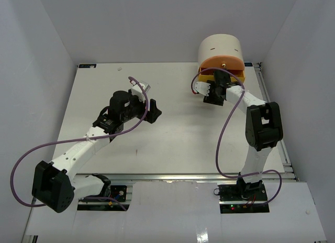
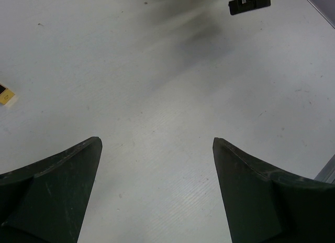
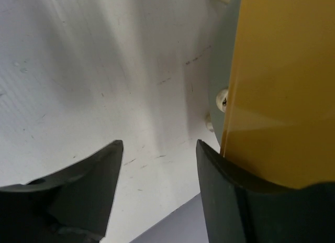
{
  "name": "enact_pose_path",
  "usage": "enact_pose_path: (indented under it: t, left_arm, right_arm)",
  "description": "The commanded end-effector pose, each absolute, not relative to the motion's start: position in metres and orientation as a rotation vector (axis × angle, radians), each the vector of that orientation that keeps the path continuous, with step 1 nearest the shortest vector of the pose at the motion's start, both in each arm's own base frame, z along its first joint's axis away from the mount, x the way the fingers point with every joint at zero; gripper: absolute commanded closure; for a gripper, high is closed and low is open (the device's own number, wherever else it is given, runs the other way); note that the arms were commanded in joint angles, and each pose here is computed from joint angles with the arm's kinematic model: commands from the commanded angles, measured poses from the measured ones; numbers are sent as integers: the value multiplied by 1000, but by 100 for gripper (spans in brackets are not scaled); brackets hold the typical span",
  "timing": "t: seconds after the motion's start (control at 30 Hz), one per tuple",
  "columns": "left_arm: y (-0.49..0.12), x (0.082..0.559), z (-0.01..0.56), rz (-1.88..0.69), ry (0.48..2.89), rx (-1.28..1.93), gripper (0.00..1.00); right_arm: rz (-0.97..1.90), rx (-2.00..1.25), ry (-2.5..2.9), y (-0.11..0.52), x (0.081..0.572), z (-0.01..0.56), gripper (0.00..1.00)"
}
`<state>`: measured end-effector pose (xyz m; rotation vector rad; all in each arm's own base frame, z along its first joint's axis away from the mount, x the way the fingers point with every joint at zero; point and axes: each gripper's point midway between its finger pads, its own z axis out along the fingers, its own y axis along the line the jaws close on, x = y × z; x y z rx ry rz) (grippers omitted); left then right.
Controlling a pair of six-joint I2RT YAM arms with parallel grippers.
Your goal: Organize the makeup
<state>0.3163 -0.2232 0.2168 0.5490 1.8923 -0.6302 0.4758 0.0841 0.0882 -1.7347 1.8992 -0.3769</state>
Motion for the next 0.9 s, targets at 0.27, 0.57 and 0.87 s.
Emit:
enact_pose_path:
  t: [0.27,0.57,0.87]
  left_arm:
    - [-219,314,230,-620,1846,546,2]
    - [-217,314,233,-616,1838,543,2]
    - [-218,315,232,-622,1839,546,2]
  right_arm:
    - [-574,-1643,1760,78,510,137,6]
    - [-319,-1763,1680,104,481,141,7]
    - [-511,-1600,1738,70,533,171,7]
